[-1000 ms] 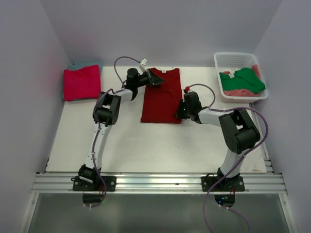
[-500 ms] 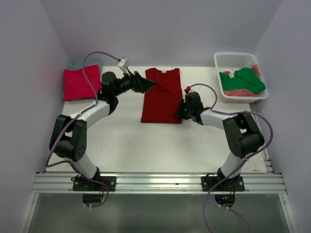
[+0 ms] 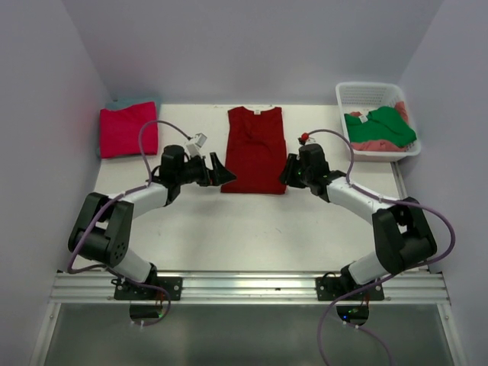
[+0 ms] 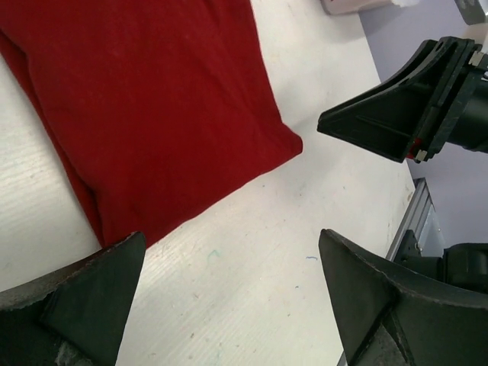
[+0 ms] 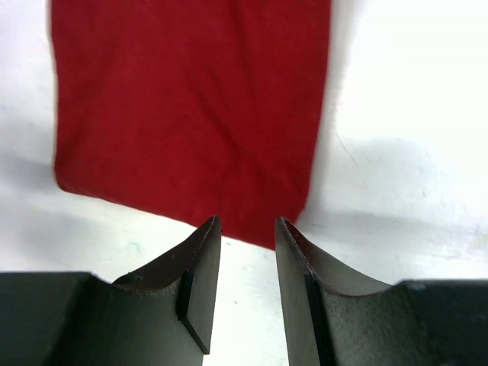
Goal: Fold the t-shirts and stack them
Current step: Grab one side of the 2/3 rectangular tshirt with both arms
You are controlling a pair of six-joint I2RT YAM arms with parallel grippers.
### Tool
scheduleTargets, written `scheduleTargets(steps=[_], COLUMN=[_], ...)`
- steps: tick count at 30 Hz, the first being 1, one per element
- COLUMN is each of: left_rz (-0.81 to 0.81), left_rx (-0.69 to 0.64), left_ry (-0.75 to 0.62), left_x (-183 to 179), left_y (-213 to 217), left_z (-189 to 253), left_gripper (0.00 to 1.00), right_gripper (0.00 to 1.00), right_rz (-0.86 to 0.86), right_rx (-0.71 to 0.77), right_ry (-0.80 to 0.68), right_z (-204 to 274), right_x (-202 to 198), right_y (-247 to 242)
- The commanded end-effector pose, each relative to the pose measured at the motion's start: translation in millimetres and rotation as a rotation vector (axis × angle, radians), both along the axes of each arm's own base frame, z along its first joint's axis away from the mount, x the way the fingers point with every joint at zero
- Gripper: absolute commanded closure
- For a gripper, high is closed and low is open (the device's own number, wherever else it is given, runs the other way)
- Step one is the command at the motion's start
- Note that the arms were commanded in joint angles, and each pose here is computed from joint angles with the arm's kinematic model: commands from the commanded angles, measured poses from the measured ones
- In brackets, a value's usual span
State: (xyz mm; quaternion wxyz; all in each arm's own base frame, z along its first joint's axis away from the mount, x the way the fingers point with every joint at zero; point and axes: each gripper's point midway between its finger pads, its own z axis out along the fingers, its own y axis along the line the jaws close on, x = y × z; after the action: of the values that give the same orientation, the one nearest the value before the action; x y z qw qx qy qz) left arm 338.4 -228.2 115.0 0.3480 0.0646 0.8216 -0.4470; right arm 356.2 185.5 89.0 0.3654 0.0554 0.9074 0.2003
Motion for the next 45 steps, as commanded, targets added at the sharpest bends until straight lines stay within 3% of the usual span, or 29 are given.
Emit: scheduleTargets(steps=[1, 10, 23, 35, 40, 45], left_rz=[0.021, 0.028, 0.043, 0.08, 0.083, 0.075], left_rx=[0.049, 0.085, 0.094, 0.15, 0.164, 0.151], left_ry=[0.051, 0.154, 0.263, 0.325, 0.356, 0.373], left_x=[-12, -32, -27, -23, -25, -27], left_y=[9, 15, 13, 19, 21, 18], left_z=[-23, -64, -114, -143, -151, -155], left_gripper=[0.0, 0.05, 0.1, 0.03, 0.04, 0.07], right_gripper=[0.61, 0.61, 0.61, 0.57, 0.55, 0.59], right_rz=[-0.039, -0.057, -0.044, -0.02, -0.021, -0.019], right_rx=[-0.044, -0.045, -0.039, -0.011, -0.011, -0.014], right_ry=[0.065, 0.086, 0.141, 0.205, 0.241, 0.269], right_z=[-18, -28, -60, -75, -77, -84], right_x=[-17, -27, -20, -25, -28, -33], right_y=[-13, -18, -8, 1, 2, 2])
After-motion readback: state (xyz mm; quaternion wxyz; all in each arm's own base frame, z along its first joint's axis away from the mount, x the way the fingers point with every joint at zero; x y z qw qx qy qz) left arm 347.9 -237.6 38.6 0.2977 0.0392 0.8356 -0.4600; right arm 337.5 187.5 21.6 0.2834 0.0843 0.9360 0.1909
